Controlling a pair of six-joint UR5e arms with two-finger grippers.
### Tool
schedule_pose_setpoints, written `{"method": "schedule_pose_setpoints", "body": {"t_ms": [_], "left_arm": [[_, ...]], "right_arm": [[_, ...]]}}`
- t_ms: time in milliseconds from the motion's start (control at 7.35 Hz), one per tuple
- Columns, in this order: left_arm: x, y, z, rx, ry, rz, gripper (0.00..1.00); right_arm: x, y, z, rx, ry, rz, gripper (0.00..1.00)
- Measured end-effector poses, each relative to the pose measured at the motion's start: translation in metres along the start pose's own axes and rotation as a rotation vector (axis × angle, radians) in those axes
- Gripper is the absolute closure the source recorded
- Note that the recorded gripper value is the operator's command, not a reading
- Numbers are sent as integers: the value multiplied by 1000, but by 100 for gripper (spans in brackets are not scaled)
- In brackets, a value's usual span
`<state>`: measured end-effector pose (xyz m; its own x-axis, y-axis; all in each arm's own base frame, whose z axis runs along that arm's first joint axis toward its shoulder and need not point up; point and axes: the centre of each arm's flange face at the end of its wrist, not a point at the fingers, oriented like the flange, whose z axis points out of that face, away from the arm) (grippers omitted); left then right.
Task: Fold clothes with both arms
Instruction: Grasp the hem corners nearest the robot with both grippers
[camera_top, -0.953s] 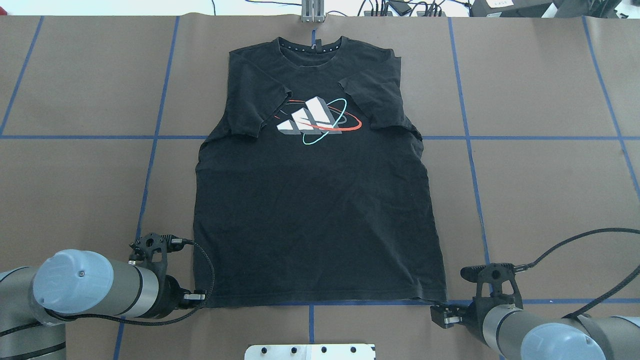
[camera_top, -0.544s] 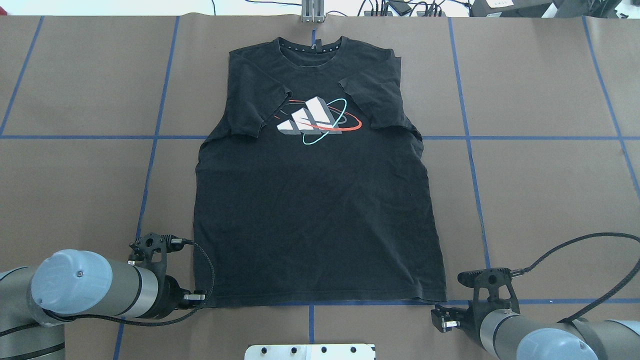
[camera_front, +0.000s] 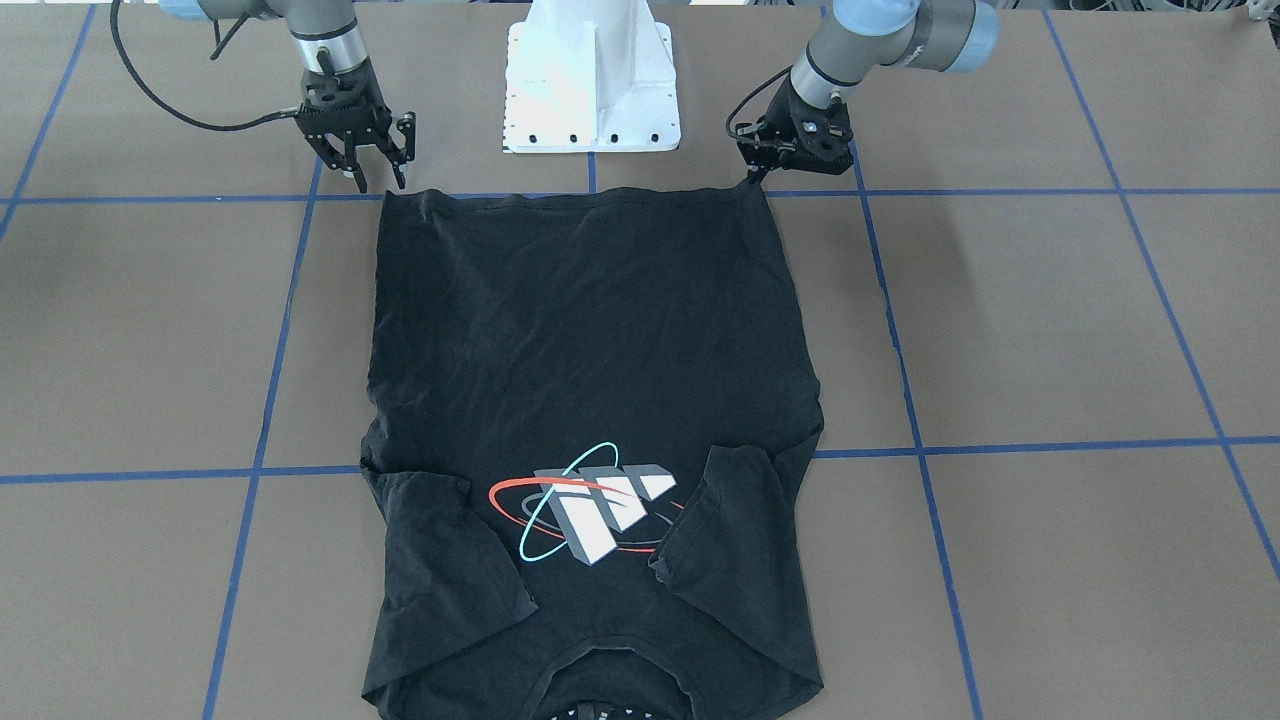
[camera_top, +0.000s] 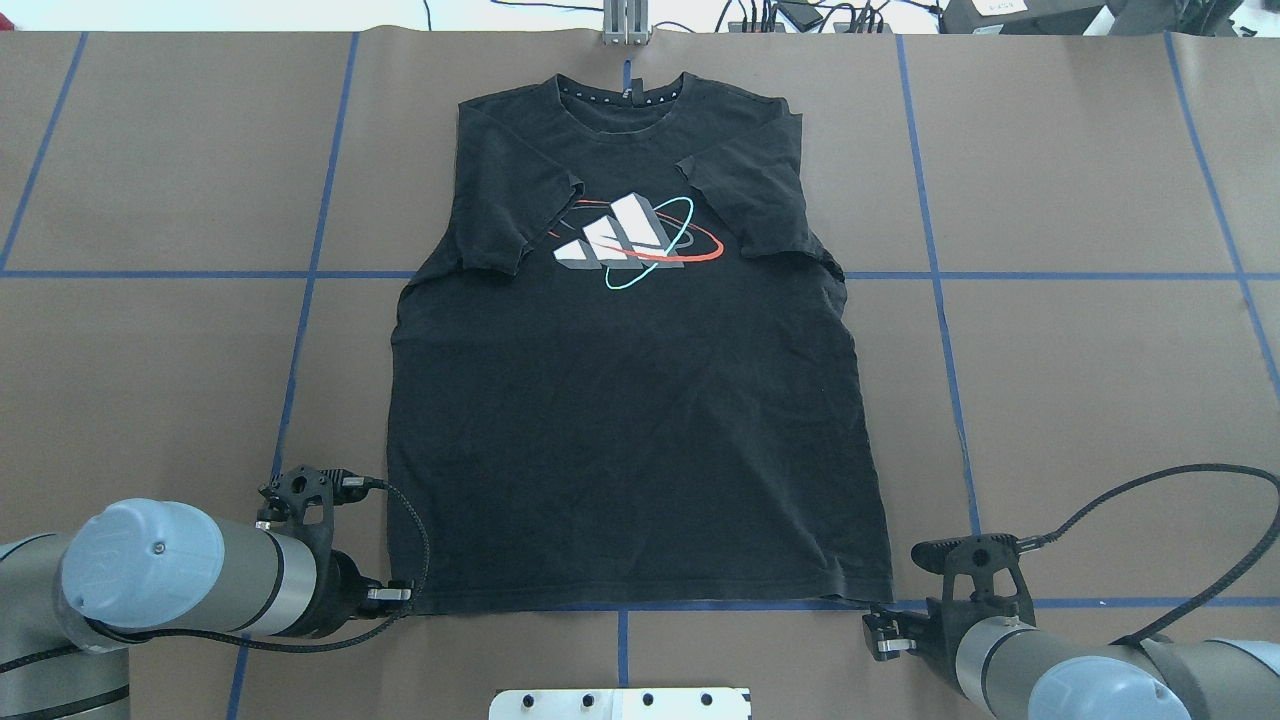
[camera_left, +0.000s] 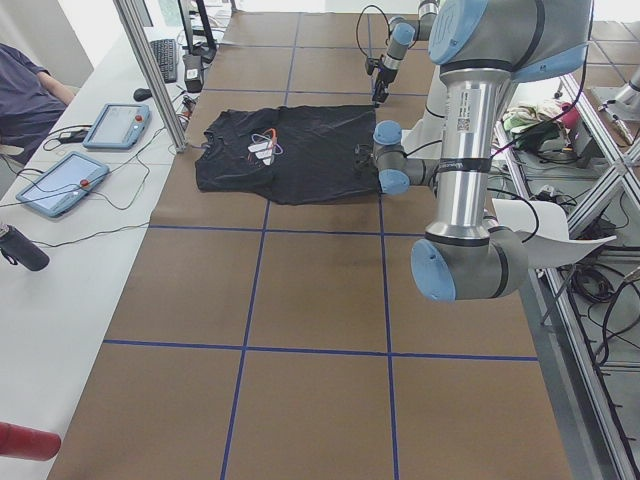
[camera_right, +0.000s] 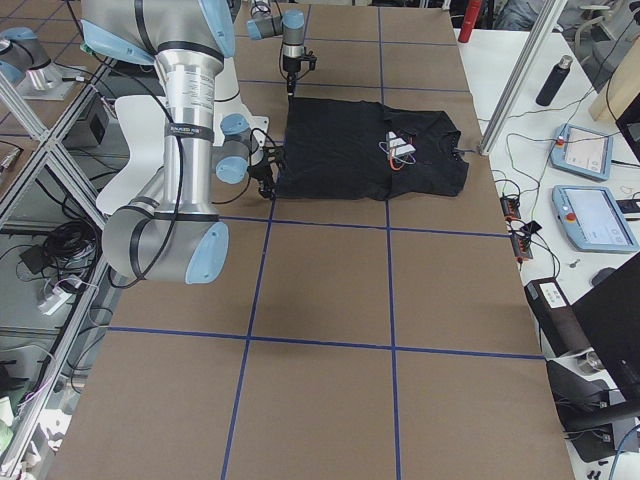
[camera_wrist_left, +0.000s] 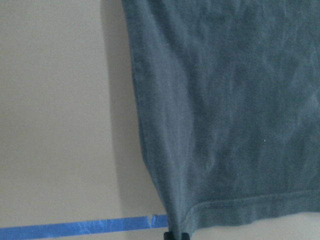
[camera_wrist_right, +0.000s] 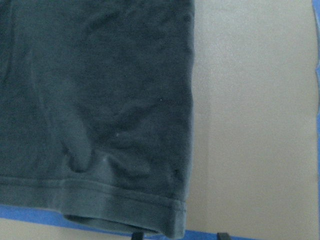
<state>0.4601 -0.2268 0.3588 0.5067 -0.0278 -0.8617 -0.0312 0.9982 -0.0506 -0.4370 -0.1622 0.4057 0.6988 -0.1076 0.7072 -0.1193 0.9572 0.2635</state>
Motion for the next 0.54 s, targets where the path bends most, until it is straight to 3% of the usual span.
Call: {"method": "schedule_pose_setpoints", "body": {"t_ms": [272, 408, 544], "left_arm": [[0, 0, 0, 0, 0, 0, 100], [0, 0, 0, 0, 0, 0, 100], [0, 0, 0, 0, 0, 0, 100]], "right_arm": [[-1, -1, 8, 18, 9, -3, 43], [-5, -1, 14, 27, 12, -3, 49], [-7, -3, 17, 32, 13, -1, 66]]}}
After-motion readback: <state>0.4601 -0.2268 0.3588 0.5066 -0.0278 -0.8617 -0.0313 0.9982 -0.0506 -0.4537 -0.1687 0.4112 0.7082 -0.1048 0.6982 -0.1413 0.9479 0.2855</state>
